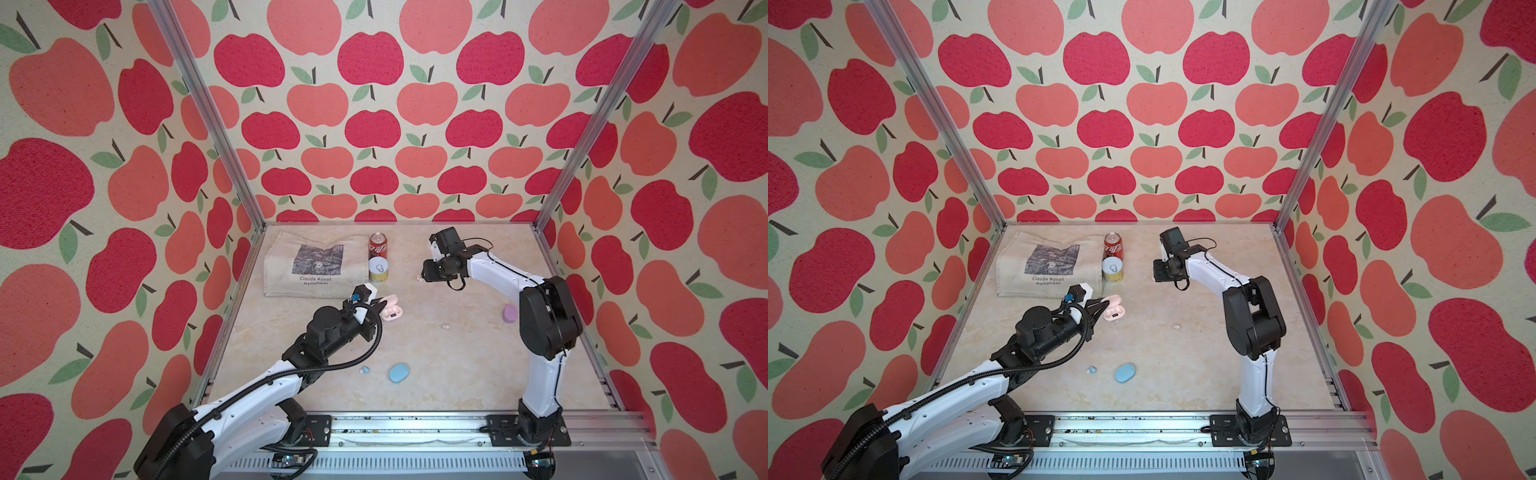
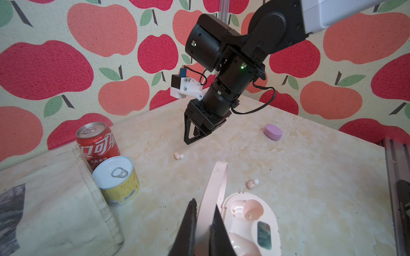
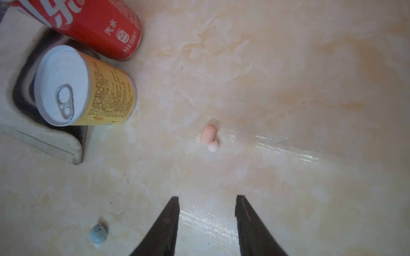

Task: Insert wireless bluetooth earbuds into charging case
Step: Pick up a wireless bluetooth earbud from the top-center of the table.

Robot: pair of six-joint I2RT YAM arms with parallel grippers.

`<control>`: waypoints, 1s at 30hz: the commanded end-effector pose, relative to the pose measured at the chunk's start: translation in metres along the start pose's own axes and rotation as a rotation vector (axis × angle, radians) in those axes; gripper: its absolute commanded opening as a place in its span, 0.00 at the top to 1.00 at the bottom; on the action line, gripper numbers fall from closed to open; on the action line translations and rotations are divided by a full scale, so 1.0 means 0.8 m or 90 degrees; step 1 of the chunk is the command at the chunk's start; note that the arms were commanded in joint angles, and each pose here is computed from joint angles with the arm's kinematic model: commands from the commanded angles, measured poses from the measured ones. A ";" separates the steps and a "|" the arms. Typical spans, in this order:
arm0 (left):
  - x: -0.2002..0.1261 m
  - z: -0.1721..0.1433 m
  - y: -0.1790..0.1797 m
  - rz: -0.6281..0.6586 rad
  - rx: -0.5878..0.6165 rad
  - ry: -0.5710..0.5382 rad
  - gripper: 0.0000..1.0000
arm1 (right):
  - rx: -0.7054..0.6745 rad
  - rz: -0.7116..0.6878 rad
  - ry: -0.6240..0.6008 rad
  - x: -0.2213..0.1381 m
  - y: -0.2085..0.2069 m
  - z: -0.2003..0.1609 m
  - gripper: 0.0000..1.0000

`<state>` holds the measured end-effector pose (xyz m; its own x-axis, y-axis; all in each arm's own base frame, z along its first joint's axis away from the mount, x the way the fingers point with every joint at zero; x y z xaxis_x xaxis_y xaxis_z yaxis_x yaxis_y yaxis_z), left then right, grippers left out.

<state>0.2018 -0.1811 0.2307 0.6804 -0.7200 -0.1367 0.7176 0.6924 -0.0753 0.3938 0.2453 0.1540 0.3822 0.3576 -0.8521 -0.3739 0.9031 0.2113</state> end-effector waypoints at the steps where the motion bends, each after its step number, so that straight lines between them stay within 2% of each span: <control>1: -0.001 0.007 0.004 0.012 0.000 -0.027 1.00 | -0.035 0.016 0.018 0.024 0.012 0.012 0.53; 6: -0.004 0.007 0.005 0.016 -0.003 -0.032 1.00 | -0.062 -0.008 0.044 0.054 0.014 0.014 0.52; 12: -0.005 0.007 0.007 0.015 -0.007 -0.034 1.00 | -0.075 -0.035 0.042 0.075 0.022 0.017 0.54; 17: -0.007 0.007 0.007 0.016 -0.008 -0.037 1.00 | -0.093 -0.069 0.053 0.082 0.024 0.016 0.56; 30: -0.007 0.006 0.010 0.018 -0.013 -0.037 1.00 | -0.132 -0.090 0.067 0.096 0.018 0.009 0.57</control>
<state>0.2044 -0.1739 0.2313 0.7018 -0.7030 -0.1150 0.6989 0.7108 -0.0796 0.4228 0.2878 0.1074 0.3772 0.2296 -0.8972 -0.4703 0.8821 0.0279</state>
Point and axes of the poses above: each gripper's point midway between its finger pads, its own x axis out along the fingers, its own y axis along the line the jaws close on, z = x × y, the point moved 8 cm from there along -x, back along the fingers, and after that the axes turned 3 degrees about -x, right-handed, at the moved point
